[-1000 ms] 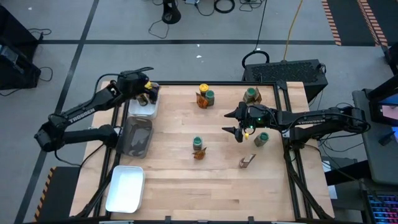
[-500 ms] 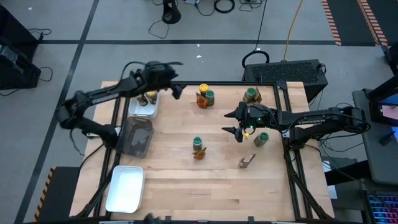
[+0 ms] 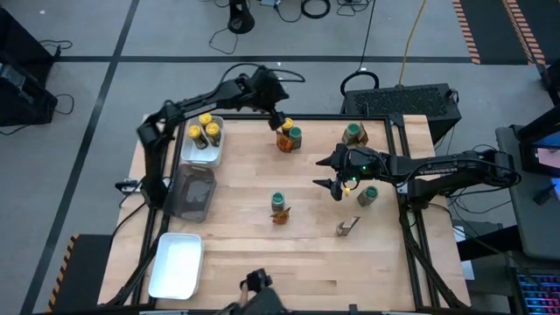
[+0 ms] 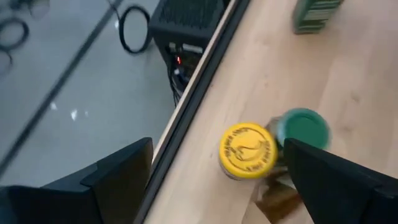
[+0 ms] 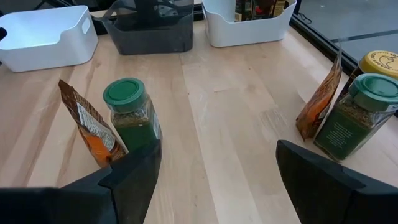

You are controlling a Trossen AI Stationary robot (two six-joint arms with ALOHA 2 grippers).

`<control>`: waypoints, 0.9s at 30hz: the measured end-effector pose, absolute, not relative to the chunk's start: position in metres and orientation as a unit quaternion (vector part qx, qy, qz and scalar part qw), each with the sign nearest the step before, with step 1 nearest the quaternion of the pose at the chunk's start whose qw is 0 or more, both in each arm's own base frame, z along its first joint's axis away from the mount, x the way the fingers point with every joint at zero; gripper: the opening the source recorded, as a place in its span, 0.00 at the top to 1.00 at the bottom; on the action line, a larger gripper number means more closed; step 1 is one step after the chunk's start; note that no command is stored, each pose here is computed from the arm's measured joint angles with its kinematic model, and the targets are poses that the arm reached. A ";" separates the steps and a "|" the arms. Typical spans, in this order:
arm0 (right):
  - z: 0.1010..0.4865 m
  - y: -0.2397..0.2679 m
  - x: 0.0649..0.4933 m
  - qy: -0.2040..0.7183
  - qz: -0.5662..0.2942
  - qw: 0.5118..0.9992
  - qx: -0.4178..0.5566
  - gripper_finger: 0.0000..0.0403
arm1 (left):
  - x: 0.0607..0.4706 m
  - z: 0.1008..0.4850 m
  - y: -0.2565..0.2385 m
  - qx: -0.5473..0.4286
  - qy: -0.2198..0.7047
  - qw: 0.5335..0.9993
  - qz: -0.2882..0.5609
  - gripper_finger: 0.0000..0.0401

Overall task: Sort spices by type
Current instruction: Put the yellow seasoning bottle into the top white bin

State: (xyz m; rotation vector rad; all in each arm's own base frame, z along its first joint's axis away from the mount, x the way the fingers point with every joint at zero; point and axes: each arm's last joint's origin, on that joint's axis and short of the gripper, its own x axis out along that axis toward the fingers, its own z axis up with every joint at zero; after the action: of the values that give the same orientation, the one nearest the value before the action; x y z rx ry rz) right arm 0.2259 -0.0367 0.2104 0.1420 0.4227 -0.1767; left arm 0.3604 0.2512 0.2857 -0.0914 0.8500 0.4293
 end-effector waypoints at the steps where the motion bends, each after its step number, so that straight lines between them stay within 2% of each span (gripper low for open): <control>1: 0.210 -0.037 0.226 0.210 -0.087 0.971 0.068 0.26 | 0.364 0.283 0.256 -0.060 0.412 0.884 0.213 0.10; 7: 0.208 -0.036 0.225 0.222 -0.086 0.969 0.062 0.26 | 0.377 0.261 0.268 -0.156 0.418 0.860 0.249 0.10; 15: 0.208 -0.036 0.225 0.225 -0.085 0.969 0.059 0.26 | 0.385 0.241 0.271 -0.226 0.409 0.839 0.277 0.10; 27: 0.208 -0.036 0.225 0.225 -0.085 0.969 0.059 0.26 | 0.401 0.244 0.257 -0.204 0.386 0.857 0.274 0.10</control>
State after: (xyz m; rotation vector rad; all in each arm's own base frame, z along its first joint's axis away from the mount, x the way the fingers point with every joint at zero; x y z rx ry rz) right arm 0.2246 -0.0364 0.2078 0.1184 0.4546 -0.1720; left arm 0.4006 0.2572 0.2442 -0.4295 0.8107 0.5760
